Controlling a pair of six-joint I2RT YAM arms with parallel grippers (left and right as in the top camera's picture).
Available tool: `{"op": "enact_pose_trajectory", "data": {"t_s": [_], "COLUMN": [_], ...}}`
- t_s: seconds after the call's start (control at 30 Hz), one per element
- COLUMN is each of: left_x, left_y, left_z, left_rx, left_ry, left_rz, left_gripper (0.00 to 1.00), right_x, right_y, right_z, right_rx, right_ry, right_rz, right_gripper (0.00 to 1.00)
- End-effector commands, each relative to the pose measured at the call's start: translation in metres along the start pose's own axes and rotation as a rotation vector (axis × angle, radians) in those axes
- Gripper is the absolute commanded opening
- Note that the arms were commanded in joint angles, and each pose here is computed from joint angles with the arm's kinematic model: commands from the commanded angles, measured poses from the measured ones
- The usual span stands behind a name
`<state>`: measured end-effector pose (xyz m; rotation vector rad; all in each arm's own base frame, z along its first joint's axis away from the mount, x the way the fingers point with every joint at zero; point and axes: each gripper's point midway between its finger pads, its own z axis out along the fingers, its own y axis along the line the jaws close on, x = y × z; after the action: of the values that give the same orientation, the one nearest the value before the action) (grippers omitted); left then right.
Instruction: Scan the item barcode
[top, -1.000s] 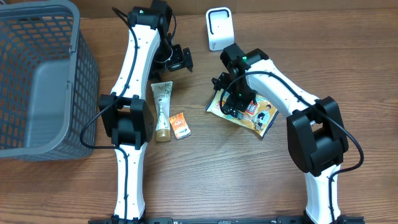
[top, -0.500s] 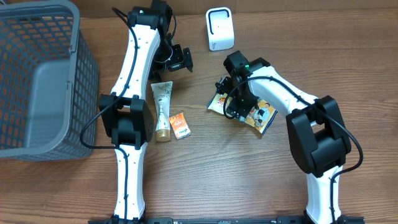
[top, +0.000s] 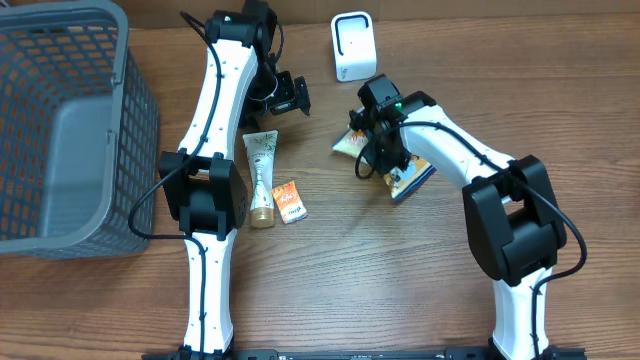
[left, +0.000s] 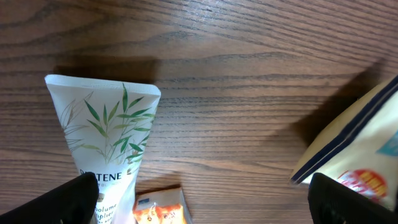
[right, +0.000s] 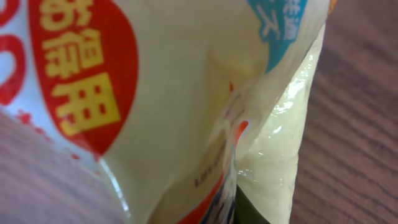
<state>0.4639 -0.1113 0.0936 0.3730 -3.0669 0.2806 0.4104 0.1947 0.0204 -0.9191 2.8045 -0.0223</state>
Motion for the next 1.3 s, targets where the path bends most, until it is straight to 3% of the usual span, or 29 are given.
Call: {"op": "enact_pose_trajectory", "data": {"t_s": [0.0, 0.17, 0.37, 0.7, 1.27], "left_x": [-0.001, -0.001, -0.001, -0.001, -0.001], "left_y": [0.005, 0.005, 0.005, 0.005, 0.005], "left_z": [0.005, 0.005, 0.005, 0.005, 0.005], "left_rx": [-0.016, -0.016, -0.016, -0.016, -0.016], "left_ry": [0.007, 0.007, 0.007, 0.007, 0.007], "left_rz": [-0.014, -0.014, -0.014, -0.014, -0.014], "left_gripper": [1.00, 1.00, 1.00, 1.00, 1.00], "right_x": [-0.044, -0.099, -0.156, -0.221, -0.246], "right_y": [-0.010, -0.024, -0.060, -0.098, -0.119], "right_z": [-0.024, -0.065, -0.110, -0.181, -0.133], "right_rx": [0.002, 0.011, 0.145, 0.261, 0.342], "right_ry": [-0.133, -0.328, -0.607, -1.040, -1.202], "right_rz": [0.218, 0.305, 0.375, 0.454, 0.528], "right_gripper": [0.04, 0.04, 0.04, 0.04, 0.04]}}
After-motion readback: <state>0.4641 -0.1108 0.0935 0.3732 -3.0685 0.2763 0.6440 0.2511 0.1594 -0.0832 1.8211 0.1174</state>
